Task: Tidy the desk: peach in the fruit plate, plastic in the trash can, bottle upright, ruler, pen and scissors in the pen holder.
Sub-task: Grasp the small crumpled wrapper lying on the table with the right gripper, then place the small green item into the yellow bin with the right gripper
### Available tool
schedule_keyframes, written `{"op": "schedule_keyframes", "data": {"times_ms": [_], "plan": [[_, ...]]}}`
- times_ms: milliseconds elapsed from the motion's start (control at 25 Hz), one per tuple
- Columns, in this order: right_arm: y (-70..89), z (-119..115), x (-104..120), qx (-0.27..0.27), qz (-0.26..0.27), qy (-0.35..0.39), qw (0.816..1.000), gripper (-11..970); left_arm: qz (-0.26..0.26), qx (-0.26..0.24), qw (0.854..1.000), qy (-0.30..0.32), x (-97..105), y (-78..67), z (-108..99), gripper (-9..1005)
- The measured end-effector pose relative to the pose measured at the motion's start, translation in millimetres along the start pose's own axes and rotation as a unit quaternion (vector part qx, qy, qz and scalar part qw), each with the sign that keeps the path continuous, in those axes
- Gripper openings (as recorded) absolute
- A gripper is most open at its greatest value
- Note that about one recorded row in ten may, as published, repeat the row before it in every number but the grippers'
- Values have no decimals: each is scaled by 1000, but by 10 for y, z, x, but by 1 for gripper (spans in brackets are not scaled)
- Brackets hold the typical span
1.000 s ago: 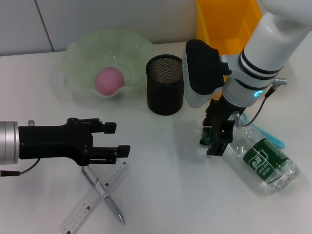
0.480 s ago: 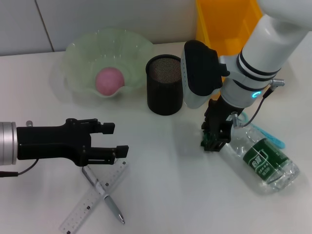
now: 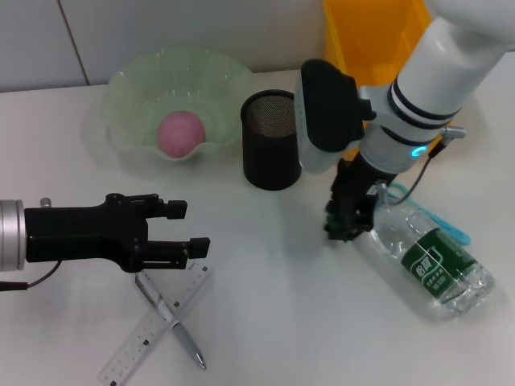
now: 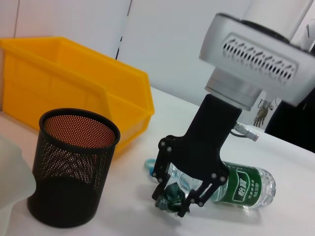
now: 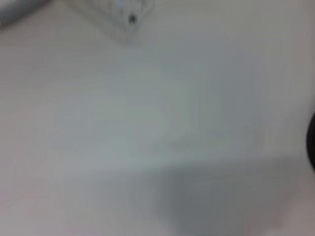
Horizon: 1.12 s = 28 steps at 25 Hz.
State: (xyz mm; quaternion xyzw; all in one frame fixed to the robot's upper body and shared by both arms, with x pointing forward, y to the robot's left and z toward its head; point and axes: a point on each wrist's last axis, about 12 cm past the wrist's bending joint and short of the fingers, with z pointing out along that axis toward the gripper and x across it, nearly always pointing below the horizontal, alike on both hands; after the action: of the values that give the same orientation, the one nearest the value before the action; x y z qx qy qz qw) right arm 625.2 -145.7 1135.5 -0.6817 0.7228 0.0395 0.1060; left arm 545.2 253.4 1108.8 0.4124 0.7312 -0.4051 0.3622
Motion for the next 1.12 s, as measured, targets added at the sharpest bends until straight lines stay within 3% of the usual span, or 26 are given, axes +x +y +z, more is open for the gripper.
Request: {"op": "schedule_keyframes", "data": {"times_ms": [280,520,600,640,680,800,960,1120], "plan": [[61,-317,-4,-5,21,-94,995,408,-1,-3,1000,0,20,1,-18,805],[147,-700,163,4,39,-219,975,344,1,-3,1000,0,21,0,-19,804],[165,-835,285,17,51,-274,960,320,2,-3,1000,-1,20,0,-19,804],[173,-933,410,35,62,-324,943,313,2,-2,1000,-1,18,-1,-19,804],[173,-933,410,35,62,-324,943,305,2,-2,1000,-2,17,-2,-19,804],[144,-1023,647,86,92,-397,909,282,4,4,1000,-2,12,-18,-10,804],[41,-954,889,161,154,-438,871,249,5,10,1000,-1,7,-33,-2,804],[-109,-827,1127,236,252,-458,819,228,4,12,1000,-1,10,-34,1,804]]}}
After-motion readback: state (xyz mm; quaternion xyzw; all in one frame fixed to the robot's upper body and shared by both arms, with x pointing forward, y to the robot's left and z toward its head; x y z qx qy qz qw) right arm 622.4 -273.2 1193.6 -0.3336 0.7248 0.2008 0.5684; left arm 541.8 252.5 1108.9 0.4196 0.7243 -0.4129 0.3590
